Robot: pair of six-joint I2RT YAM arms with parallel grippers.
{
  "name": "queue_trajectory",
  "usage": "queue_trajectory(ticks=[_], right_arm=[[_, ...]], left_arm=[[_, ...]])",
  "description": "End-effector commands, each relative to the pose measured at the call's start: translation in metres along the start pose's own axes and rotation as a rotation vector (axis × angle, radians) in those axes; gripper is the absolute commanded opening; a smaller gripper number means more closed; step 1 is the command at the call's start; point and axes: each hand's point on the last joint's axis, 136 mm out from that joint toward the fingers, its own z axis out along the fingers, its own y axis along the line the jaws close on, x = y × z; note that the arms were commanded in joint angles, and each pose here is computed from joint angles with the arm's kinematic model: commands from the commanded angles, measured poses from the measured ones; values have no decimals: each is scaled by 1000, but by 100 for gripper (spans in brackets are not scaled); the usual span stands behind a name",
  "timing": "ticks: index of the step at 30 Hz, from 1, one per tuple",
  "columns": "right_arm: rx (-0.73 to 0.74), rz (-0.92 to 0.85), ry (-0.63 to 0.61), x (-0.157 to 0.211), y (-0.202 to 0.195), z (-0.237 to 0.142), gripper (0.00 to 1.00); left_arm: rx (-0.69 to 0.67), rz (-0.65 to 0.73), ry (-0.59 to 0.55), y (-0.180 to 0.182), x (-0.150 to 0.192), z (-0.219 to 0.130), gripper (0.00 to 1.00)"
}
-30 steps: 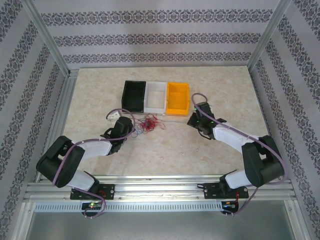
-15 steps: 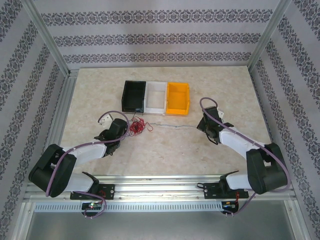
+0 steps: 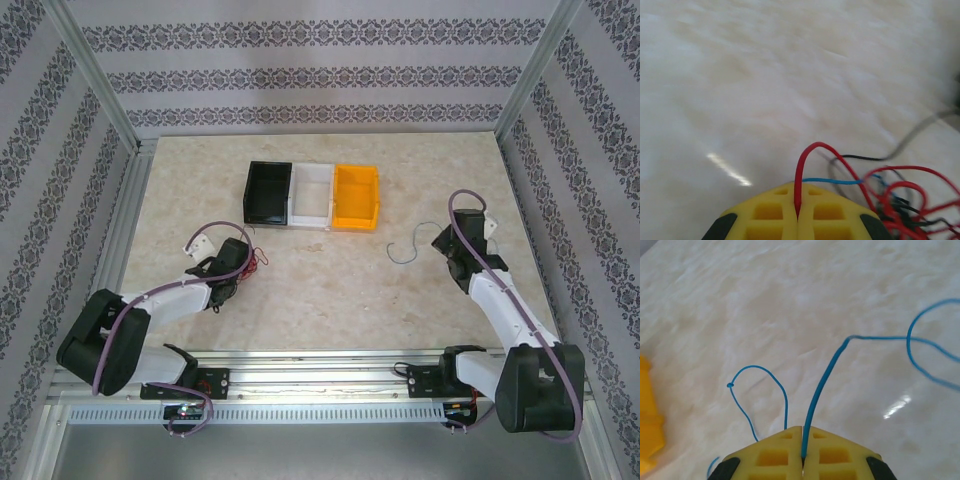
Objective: Untangle the cables
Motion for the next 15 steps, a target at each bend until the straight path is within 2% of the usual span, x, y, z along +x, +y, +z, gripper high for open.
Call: queue_trajectory(ticks=[1,4,7,10,15], right_arm=[[-217,-129,-7,-6,60,-20,0],[-337,-217,-49,-17,107,-46,0],[-442,-277,-104,-33,151,-75,0],[-514,-310,-157,-51,187,-98,0],[-591,-330,-201,-75,230,-114,0]], left_arm=[[425,75,74,-83,13,-3,0],[655,152,219,-131,40,-15,0],[792,229,342,-161,67,-27,0],[867,271,385,-178,79,-35,0],[849,308,387,-183,80,-36,0]])
